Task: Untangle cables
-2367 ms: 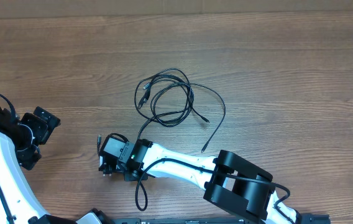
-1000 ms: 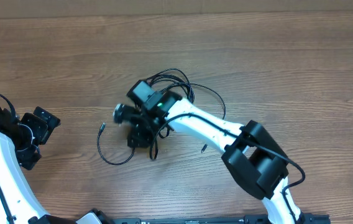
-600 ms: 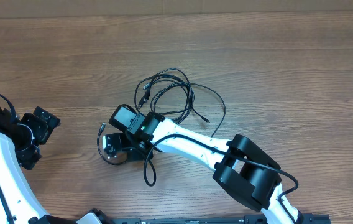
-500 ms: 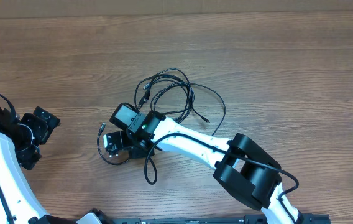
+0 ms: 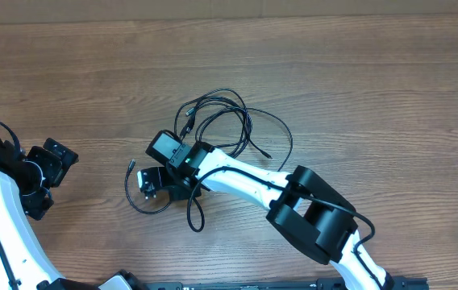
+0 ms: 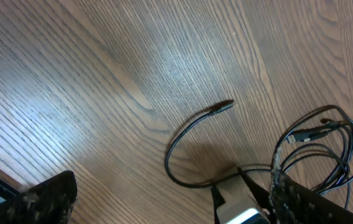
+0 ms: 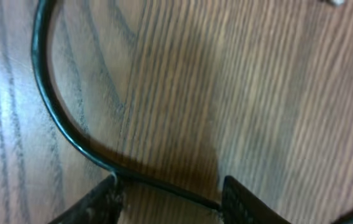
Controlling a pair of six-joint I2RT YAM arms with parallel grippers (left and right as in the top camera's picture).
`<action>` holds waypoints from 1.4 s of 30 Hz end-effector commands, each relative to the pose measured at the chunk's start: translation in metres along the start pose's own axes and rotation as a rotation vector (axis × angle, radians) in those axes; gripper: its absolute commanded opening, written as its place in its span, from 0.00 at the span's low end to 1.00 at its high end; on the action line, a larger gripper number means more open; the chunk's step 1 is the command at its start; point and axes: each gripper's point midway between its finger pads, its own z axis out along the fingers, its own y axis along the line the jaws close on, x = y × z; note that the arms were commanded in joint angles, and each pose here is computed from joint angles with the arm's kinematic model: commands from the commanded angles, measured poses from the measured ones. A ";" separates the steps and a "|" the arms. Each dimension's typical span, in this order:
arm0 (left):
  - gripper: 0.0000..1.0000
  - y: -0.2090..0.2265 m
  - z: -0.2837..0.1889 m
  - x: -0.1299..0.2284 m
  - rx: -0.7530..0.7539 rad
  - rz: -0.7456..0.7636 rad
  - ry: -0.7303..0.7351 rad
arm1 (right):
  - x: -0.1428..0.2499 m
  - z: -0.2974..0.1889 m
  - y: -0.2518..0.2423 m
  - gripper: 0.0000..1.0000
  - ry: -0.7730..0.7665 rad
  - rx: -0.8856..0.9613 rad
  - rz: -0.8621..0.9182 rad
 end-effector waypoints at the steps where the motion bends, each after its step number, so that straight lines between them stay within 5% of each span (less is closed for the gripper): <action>1: 1.00 0.001 -0.004 0.000 0.003 -0.004 -0.020 | 0.009 0.012 0.005 0.50 0.022 -0.023 0.000; 12: 1.00 0.001 -0.004 0.000 0.003 -0.004 -0.020 | 0.001 0.012 0.002 0.49 -0.014 -0.015 -0.004; 17: 1.00 0.001 -0.004 0.000 0.003 -0.004 -0.020 | -0.003 0.012 0.009 0.67 -0.039 -0.049 0.001; 20: 1.00 0.001 -0.004 0.000 0.003 -0.004 -0.020 | -0.012 0.011 0.013 0.69 -0.088 -0.079 -0.002; 22: 0.99 0.001 -0.004 0.000 0.003 -0.004 -0.020 | -0.018 0.010 0.013 1.00 -0.120 -0.084 -0.006; 25: 1.00 0.001 -0.004 0.000 0.003 -0.004 -0.020 | -0.018 0.010 0.014 1.00 -0.119 -0.089 -0.006; 26: 0.99 0.001 -0.004 0.000 0.003 -0.004 -0.020 | -0.018 0.010 0.014 0.96 -0.119 -0.089 -0.007; 28: 1.00 0.001 -0.004 0.000 0.003 -0.004 -0.020 | -0.018 0.010 0.014 0.72 -0.119 -0.088 -0.026; 29: 0.99 0.001 -0.004 0.000 0.003 -0.004 -0.020 | -0.017 0.010 0.014 0.53 -0.119 -0.088 -0.049; 30: 0.99 0.001 -0.004 0.000 0.003 -0.004 -0.020 | -0.017 0.010 0.015 0.24 -0.119 -0.087 -0.069; 32: 1.00 0.001 -0.004 0.000 0.003 -0.004 -0.020 | -0.017 0.010 0.014 0.04 -0.120 -0.086 -0.084; 42: 1.00 0.001 -0.004 0.000 0.003 -0.004 -0.020 | -0.023 0.008 -0.002 0.04 -0.157 -0.037 -0.091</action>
